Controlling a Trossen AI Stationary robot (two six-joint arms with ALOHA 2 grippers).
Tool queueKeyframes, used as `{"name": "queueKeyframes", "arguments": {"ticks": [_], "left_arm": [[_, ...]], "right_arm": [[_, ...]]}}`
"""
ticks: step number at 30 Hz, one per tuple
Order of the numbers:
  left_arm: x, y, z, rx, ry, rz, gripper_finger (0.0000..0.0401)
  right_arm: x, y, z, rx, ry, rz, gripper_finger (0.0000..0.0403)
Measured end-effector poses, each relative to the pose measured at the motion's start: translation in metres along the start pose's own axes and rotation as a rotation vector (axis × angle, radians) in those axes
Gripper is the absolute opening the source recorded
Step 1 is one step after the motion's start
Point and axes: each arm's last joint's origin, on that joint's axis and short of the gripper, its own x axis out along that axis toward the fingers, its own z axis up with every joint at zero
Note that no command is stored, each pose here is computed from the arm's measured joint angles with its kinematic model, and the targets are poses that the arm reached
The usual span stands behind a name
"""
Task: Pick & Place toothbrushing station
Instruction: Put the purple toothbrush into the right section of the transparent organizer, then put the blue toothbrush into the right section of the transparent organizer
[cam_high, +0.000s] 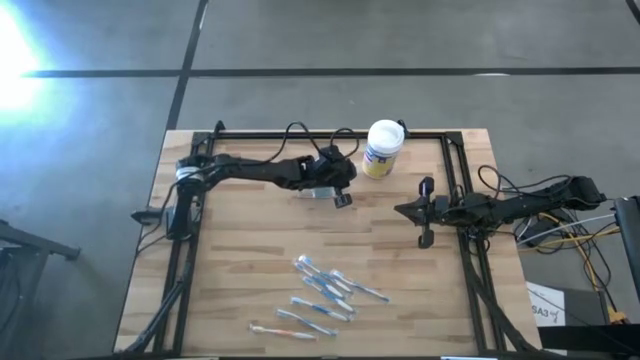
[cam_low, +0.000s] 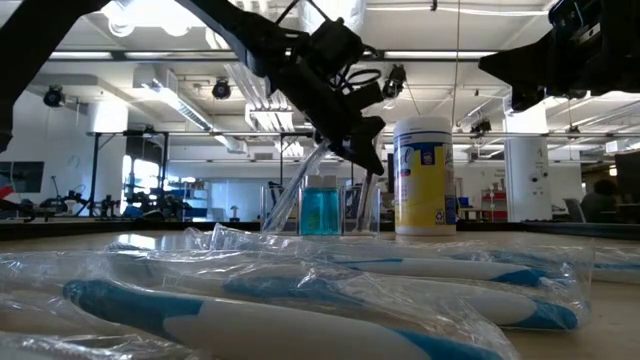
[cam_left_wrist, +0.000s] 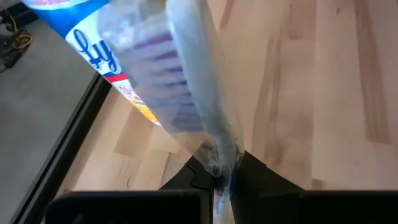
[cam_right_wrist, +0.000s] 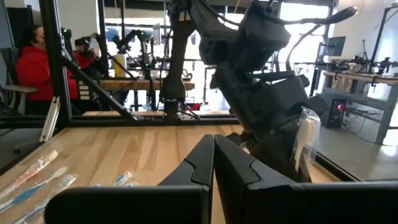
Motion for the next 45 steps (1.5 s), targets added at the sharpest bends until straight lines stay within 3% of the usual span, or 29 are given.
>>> {"name": "queueKeyframes", "arguments": {"ticks": [6,15,24,31,37,41,45], "left_arm": [[0.003,0.004,-0.007,-0.019,-0.001,0.007,0.0029],[0.002,0.004,-0.007,-0.016,0.01,0.007,0.0129],[-0.023,0.012,0.016,-0.016,-0.068,0.017,0.0198],[-0.088,0.019,0.039,-0.001,-0.105,-0.033,0.0204],[-0.169,0.024,0.051,0.016,-0.161,-0.142,0.0203],[-0.219,0.02,0.034,0.036,-0.243,-0.244,0.0191],[-0.252,0.014,-0.008,0.018,-0.38,-0.307,0.0157]], "right_arm": [[0.0,0.0,0.0,0.0,0.0,0.0,0.0008],[0.0,0.0,0.0,0.0,0.0,0.0,0.0008],[0.0,0.0,0.0,0.0,0.001,0.0,0.0008],[0.0,0.0,0.0,-0.004,0.004,0.001,0.0008],[0.0,0.0,-0.001,-0.001,0.005,0.001,0.0008],[0.0,0.0,-0.001,-0.001,0.012,0.001,0.0008],[0.0,0.0,-0.001,0.02,0.013,0.001,0.0008]]}}
